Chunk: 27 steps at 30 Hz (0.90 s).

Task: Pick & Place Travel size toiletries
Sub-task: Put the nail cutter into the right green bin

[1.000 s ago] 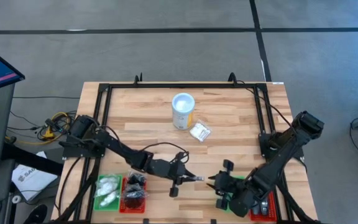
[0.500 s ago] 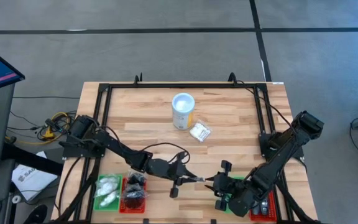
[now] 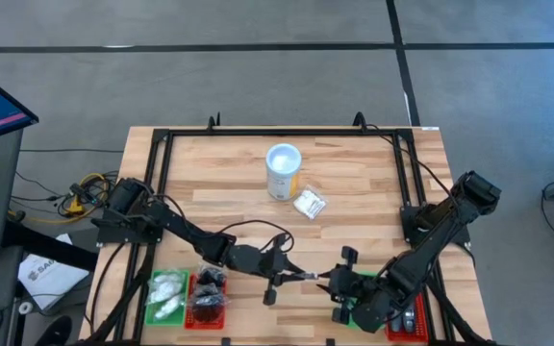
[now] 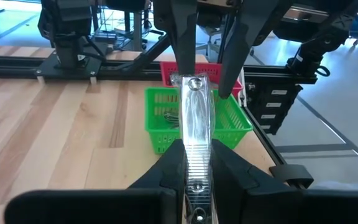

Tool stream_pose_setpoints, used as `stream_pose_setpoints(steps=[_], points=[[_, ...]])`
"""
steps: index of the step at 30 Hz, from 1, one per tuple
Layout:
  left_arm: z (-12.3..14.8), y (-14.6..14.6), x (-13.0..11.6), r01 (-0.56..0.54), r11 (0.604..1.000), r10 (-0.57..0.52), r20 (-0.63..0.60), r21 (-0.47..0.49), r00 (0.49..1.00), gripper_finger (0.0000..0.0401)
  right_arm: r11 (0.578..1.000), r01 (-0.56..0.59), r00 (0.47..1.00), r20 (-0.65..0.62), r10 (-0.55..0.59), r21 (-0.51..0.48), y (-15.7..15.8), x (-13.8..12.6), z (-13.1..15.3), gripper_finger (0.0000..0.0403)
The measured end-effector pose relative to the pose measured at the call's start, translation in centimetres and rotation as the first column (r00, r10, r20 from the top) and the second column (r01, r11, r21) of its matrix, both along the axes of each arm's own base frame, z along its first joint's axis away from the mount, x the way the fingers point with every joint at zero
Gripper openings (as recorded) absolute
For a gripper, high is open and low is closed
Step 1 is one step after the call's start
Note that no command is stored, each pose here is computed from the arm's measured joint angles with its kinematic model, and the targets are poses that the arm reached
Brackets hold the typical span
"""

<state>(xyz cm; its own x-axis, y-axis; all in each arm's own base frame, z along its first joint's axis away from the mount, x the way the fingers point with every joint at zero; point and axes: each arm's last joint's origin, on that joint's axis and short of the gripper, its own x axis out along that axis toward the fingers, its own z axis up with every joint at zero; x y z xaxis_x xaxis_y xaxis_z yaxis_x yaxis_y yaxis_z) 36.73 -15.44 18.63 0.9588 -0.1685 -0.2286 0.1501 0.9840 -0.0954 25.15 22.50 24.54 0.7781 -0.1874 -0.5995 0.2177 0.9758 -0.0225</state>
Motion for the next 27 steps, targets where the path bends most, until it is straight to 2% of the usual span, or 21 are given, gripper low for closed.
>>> stream_pose_setpoints(steps=[15, 27], points=[[0.1, -0.4, -0.2, 0.017, 1.0, -0.017, 0.006, -0.004, 1.0, 0.0041, 0.999, -0.01, 1.0, -0.008, 0.01, -0.042, -0.5, 0.3, 0.1, 0.0098], [0.0, -0.4, -0.2, 0.012, 1.0, -0.012, 0.002, 0.0, 1.0, 0.0041, 1.0, 0.005, 0.999, 0.034, -0.004, -0.028, -1.1, 1.5, 0.4, 0.0098]])
